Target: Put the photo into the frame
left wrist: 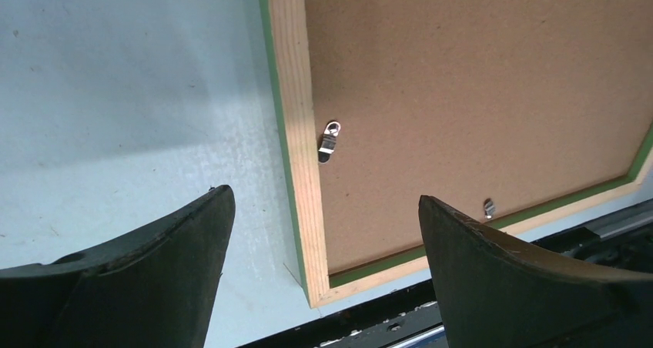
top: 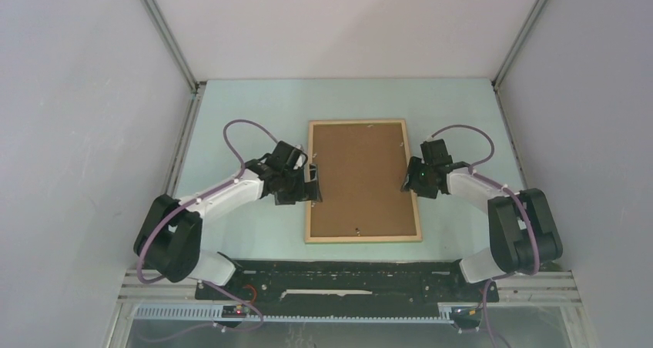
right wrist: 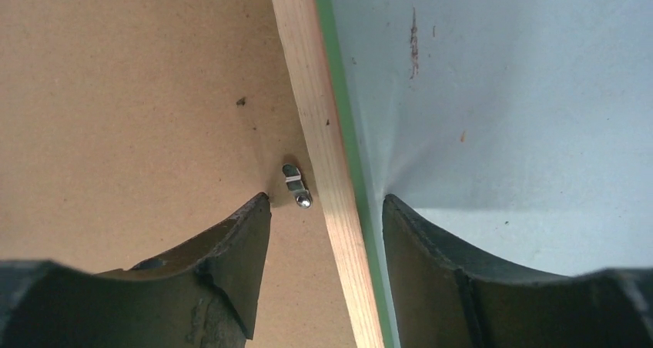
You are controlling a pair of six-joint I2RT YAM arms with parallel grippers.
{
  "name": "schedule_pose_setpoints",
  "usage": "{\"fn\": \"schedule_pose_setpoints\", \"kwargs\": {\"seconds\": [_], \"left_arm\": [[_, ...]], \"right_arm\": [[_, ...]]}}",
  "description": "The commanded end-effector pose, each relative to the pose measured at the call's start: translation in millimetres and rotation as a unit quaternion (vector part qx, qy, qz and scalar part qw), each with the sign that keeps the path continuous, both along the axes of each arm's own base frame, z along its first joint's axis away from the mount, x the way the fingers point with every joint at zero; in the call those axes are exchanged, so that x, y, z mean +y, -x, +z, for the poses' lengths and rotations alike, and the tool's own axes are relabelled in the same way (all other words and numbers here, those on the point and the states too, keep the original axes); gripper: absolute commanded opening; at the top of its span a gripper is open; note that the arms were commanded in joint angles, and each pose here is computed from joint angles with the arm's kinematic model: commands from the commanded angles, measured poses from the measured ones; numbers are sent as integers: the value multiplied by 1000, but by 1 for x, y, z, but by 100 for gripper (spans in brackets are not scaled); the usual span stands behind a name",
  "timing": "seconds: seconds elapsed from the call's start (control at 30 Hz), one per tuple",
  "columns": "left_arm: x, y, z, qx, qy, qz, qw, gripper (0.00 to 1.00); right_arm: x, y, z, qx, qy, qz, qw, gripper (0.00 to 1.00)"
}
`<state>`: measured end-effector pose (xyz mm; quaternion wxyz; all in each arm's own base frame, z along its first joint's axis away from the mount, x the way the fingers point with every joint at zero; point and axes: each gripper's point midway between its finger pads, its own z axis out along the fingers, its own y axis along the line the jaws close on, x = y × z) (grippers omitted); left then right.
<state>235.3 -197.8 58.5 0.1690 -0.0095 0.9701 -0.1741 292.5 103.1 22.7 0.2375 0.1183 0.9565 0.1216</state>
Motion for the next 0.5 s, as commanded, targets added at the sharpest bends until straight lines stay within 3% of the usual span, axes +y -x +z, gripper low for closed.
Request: {"fn": "schedule_pose_setpoints", "kwargs": {"seconds": [0.0,0.13,0.33,0.47], "left_arm": [[-9,-7,15,-34,36,9,999,96],[-14,-5,14,-33,52,5,998,96],[-17,-1,15,-40,69,2,997,96],[-19,4,12,-39,80,-1,996,96]], "right_arm": [[-5,-13,6,-4,38,-18,999,62],[-4,-16,4,4,49,-19,999,56],[-3,-20,6,6,45,-29,999,36],[-4,-23,6,13,43,-33,998,13]]}}
